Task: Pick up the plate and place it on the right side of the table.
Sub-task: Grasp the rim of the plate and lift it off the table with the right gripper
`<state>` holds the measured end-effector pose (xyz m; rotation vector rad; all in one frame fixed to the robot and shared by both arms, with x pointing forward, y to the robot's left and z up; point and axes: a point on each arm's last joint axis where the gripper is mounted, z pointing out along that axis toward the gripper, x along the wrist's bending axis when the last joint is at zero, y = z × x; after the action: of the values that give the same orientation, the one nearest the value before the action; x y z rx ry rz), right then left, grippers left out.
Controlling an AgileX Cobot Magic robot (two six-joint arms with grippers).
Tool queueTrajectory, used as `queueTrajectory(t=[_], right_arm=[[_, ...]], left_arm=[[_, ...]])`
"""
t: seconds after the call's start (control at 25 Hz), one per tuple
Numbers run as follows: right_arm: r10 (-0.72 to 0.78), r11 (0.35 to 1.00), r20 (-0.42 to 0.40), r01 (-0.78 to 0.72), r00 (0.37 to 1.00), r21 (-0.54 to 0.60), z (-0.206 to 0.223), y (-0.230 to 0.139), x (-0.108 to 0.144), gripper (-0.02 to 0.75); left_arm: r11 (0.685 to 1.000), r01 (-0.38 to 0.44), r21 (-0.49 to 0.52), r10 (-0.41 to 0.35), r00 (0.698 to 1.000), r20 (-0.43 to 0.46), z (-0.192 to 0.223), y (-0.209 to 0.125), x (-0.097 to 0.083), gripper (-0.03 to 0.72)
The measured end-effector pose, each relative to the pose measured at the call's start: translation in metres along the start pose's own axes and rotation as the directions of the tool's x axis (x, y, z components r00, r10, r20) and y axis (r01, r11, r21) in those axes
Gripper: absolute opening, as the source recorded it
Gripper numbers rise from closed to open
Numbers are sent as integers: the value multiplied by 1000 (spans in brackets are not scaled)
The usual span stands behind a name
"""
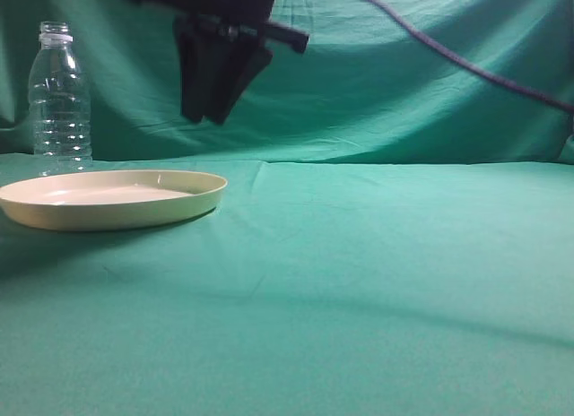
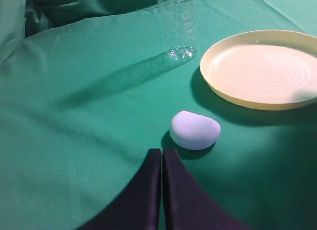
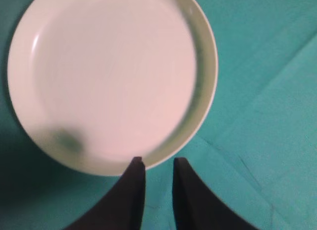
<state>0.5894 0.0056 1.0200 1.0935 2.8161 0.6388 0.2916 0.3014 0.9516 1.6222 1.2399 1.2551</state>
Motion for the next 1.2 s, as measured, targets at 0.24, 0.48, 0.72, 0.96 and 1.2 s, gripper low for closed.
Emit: queueTrajectory(t=[0.24, 0.48, 0.72, 0.96, 1.2], right_arm=[[-10, 998, -2, 11, 1000, 54, 35, 4, -2, 345], [12, 999, 11, -13, 1000, 35, 48, 5, -5, 514], [30, 998, 48, -33, 998, 58, 77, 0, -13, 449], [32, 998, 54, -35, 998, 55, 90, -1, -15, 377], [48, 998, 60, -50, 997, 27, 90, 2, -17, 108]], left_arm=[[1000, 0, 0, 0, 1000, 0, 0, 0, 0, 0], [1000, 0, 0, 0, 1000, 0, 0, 0, 0, 0], [1000, 0, 0, 0, 1000, 0, 0, 0, 0, 0], [1000, 0, 0, 0, 1000, 0, 0, 0, 0, 0], [1000, 0, 0, 0, 1000, 0, 0, 0, 0, 0]])
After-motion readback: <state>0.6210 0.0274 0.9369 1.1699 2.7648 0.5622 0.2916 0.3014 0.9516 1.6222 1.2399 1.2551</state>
